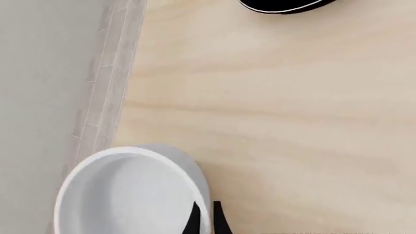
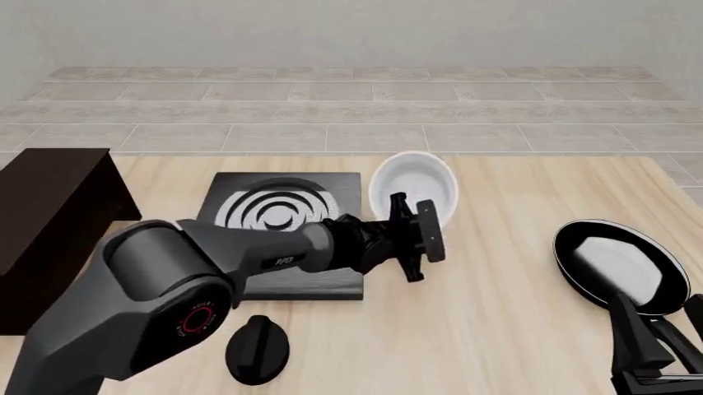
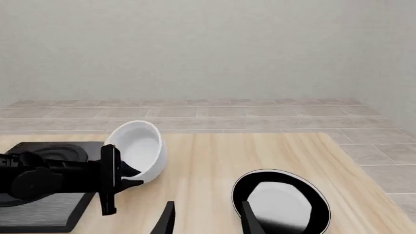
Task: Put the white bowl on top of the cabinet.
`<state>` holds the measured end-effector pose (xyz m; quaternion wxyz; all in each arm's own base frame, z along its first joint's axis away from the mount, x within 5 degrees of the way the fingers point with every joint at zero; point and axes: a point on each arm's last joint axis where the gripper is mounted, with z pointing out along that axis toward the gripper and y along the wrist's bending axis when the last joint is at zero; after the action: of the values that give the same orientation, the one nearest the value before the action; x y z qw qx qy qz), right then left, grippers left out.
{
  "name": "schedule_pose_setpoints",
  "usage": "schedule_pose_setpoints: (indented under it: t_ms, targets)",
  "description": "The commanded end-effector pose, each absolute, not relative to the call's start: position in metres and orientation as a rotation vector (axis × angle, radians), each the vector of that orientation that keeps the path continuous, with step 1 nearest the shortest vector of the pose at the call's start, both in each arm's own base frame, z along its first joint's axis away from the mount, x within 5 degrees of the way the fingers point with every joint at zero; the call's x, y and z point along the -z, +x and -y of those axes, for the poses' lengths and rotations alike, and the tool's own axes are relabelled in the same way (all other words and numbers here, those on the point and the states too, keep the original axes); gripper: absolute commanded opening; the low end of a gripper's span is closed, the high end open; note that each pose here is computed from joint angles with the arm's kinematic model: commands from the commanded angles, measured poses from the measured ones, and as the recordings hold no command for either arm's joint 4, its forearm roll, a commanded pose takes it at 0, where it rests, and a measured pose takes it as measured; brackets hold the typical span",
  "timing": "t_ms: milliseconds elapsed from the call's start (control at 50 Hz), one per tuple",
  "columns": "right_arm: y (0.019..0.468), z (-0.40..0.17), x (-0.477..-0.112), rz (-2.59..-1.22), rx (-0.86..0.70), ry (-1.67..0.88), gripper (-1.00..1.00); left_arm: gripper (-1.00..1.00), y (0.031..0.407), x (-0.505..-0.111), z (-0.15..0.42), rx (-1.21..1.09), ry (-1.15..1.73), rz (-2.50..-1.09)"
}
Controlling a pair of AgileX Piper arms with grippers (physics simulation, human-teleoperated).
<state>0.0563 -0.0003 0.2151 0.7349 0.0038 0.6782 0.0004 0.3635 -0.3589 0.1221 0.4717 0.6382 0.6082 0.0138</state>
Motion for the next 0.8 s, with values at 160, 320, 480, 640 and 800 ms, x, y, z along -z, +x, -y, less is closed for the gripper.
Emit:
schedule_pose_setpoints:
  t_ms: [160,320,480,640,800]
  targets:
    - [0.056,0.000,-0.215,-1.491,-0.001,0.009,1.00,-1.00,0.374,-0.126,0.332,-0.159,1.516,-1.329]
    - [0.056,0.000,-0.215,-1.491,-0.001,0.009,1.00,-1.00,0.374,-0.140,0.326,-0.199,1.484,-1.261]
    - [0.056,0.000,-0.215,-1.491,-0.001,0.009,1.00,-1.00,0.368,-0.161,0.324,-0.191,1.435,-1.233]
    - [0.056,0.000,-0.215,-1.491,-0.001,0.008,1.00,-1.00,0.356,-0.172,0.319,-0.160,1.407,-1.242]
    - [0.056,0.000,-0.215,-1.491,-0.001,0.008,1.00,-1.00,0.339,-0.179,0.310,-0.128,1.368,-1.244]
